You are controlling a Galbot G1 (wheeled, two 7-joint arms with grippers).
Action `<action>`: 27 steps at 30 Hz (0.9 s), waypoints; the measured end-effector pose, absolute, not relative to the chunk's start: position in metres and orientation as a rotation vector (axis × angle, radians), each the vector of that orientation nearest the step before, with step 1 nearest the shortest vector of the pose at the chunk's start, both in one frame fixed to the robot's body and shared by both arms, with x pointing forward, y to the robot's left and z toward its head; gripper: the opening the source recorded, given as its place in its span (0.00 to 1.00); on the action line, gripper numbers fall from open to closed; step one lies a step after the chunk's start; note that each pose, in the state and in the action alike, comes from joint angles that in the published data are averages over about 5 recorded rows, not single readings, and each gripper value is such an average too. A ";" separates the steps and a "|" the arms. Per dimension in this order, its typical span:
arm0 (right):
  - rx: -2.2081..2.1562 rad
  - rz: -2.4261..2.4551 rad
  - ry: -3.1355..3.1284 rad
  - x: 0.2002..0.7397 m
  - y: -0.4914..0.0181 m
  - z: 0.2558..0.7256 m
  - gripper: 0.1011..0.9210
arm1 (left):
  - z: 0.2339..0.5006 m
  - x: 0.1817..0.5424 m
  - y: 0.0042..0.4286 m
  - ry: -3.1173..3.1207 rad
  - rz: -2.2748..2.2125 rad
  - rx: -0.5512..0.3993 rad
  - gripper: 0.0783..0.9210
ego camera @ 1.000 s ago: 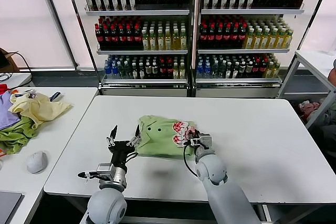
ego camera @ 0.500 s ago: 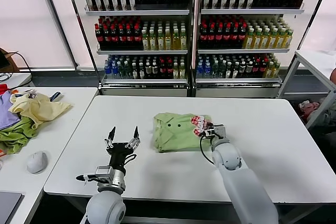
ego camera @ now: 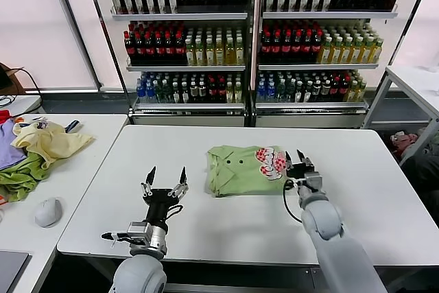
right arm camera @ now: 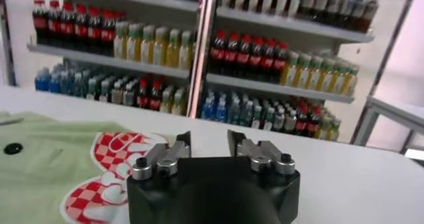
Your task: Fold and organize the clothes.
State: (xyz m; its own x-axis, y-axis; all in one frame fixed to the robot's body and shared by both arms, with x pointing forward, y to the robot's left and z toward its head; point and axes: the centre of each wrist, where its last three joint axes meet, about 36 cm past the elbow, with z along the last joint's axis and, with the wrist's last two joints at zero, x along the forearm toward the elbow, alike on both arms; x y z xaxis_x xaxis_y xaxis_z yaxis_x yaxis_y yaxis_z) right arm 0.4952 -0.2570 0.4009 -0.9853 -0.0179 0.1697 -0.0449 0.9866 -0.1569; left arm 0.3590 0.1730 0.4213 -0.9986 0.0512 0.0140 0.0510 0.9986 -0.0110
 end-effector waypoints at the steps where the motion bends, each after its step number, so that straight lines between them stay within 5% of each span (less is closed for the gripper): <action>1: 0.043 0.231 -2.977 0.486 -0.260 0.402 0.49 | 0.422 0.358 0.172 -3.127 0.017 -0.086 0.88; 12: 0.016 0.148 -3.081 0.390 -0.278 0.412 0.85 | 0.427 0.338 0.162 -3.115 0.041 -0.157 0.88; 27: -0.025 0.199 -3.115 0.336 -0.274 0.422 0.88 | 0.432 0.319 0.161 -3.063 0.062 -0.166 0.88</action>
State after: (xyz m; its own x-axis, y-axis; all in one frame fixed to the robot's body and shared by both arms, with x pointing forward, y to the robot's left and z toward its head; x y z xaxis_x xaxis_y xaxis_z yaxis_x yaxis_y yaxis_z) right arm 0.3359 -0.2738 0.4217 -0.9997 0.0170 0.0191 0.0144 0.9918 -0.1273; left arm 0.3189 0.1609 0.4323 -0.9915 0.1094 0.0707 0.1065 0.9933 -0.0441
